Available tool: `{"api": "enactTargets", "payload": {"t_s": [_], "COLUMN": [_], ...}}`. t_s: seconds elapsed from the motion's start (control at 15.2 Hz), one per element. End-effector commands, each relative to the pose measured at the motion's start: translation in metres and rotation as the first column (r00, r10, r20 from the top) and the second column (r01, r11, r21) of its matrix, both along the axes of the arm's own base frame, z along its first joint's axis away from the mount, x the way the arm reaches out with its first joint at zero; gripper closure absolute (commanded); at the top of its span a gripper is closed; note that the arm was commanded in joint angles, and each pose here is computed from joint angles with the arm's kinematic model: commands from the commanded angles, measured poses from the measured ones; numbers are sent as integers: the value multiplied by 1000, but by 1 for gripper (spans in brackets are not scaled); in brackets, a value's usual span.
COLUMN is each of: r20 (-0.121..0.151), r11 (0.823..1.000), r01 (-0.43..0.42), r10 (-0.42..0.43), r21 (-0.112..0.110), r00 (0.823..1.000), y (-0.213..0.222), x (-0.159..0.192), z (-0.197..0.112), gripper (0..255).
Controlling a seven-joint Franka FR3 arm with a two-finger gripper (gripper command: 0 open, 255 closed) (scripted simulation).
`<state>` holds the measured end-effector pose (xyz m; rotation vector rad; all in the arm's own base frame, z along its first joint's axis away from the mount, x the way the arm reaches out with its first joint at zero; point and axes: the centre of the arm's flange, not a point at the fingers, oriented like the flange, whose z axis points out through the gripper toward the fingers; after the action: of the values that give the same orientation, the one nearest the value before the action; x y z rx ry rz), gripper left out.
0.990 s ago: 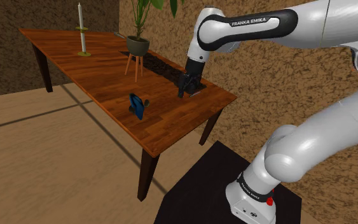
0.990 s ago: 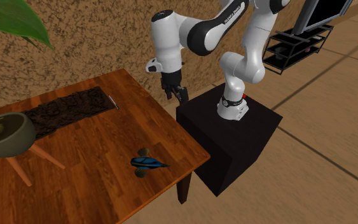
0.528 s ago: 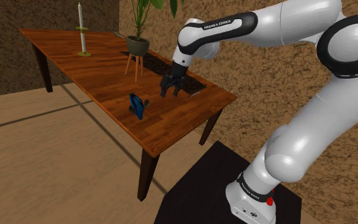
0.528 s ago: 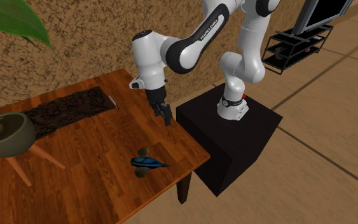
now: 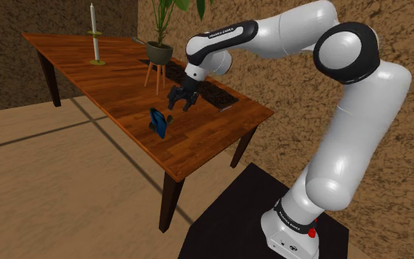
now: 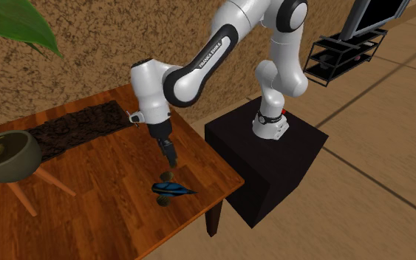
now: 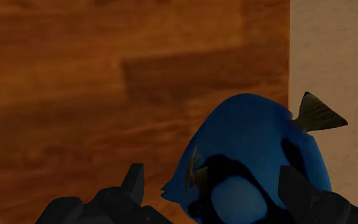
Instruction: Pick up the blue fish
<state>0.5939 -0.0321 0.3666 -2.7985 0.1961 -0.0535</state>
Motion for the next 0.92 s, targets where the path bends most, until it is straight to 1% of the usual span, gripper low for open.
{"api": "enactTargets", "payload": {"t_s": [0.0,0.07,0.53,0.66,0.73,0.86], "r20": [12,15,15,15,15,15], "r11": [999,999,999,999,999,999], "r01": [23,29,29,29,29,29], "r10": [-23,-30,-30,-30,-30,-30], "r21": [31,40,40,40,40,40], "r00": [1000,999,999,999,999,999], "y": [-5,-6,-6,-6,-6,-6], "x": [24,30,30,30,30,30], "z": [-14,-18,-55,-58,-59,-59], "gripper": [0,0,0,0,255,255]}}
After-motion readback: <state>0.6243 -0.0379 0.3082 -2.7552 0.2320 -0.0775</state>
